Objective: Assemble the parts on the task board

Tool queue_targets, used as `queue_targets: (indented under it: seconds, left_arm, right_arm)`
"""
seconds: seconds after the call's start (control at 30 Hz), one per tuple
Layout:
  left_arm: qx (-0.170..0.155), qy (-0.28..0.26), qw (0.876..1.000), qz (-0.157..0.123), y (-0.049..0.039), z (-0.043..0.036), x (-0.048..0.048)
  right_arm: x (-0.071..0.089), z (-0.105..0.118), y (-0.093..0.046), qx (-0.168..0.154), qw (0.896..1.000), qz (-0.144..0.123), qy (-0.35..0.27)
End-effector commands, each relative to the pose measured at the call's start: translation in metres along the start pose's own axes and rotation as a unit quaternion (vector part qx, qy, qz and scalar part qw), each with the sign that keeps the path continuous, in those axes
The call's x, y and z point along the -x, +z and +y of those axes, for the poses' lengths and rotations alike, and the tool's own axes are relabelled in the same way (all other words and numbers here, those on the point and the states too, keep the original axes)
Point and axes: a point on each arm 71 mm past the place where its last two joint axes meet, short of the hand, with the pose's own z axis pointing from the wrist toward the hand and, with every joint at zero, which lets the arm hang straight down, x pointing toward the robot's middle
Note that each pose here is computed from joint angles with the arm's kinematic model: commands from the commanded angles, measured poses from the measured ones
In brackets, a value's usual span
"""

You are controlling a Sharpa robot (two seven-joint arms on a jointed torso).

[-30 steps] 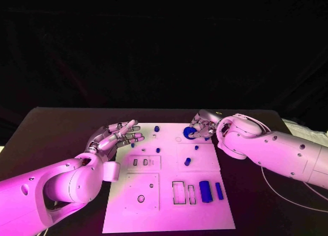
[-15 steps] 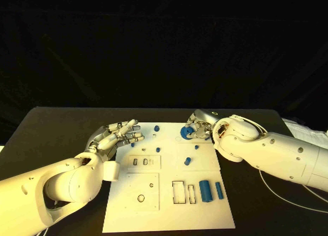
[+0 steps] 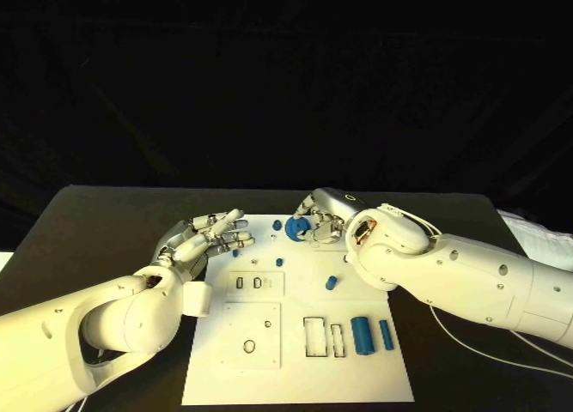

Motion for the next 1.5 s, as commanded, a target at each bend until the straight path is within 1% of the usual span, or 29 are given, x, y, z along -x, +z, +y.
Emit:
queue_targets:
  seconds: [0.03,0.2,0.37,0.53,0.7,0.9,1.1,1.33,1.5]
  left_arm:
    - [-0.003,-0.006,1.0,0.012,0.0003,-0.0008,-0.0036]
    - [-0.003,-0.006,1.0,0.012,0.0003,-0.0007,-0.0041]
    - [-0.003,-0.006,1.0,0.012,0.0002,-0.0008,-0.0041]
    - [-0.003,-0.006,1.0,0.012,0.0002,-0.0008,-0.0043]
    - [-0.003,-0.007,1.0,0.014,0.0003,-0.0007,-0.0053]
    - [-0.003,-0.007,1.0,0.014,0.0005,-0.0006,-0.0053]
    - [-0.003,-0.007,1.0,0.013,0.0005,-0.0005,-0.0052]
    - [-0.002,-0.007,1.0,0.013,0.0004,-0.0005,-0.0052]
    - [-0.002,-0.006,1.0,0.013,0.0004,-0.0006,-0.0047]
  right_arm:
    - [-0.003,0.01,0.004,0.014,1.0,-0.008,-0.005]
    - [-0.015,0.019,0.01,0.02,1.0,0.009,-0.005]
    - [-0.025,0.022,0.015,0.022,0.999,0.026,-0.01]
    - [-0.032,0.022,0.019,0.019,0.999,0.032,-0.014]
    - [-0.038,0.023,0.024,0.017,0.999,0.033,-0.016]
    - [-0.041,0.025,0.027,0.02,0.999,0.03,-0.015]
    - [-0.043,0.026,0.027,0.024,0.999,0.036,-0.015]
    - [-0.043,0.021,0.028,0.012,0.999,0.039,-0.017]
    - [-0.045,0.017,0.027,0.001,0.998,0.055,-0.017]
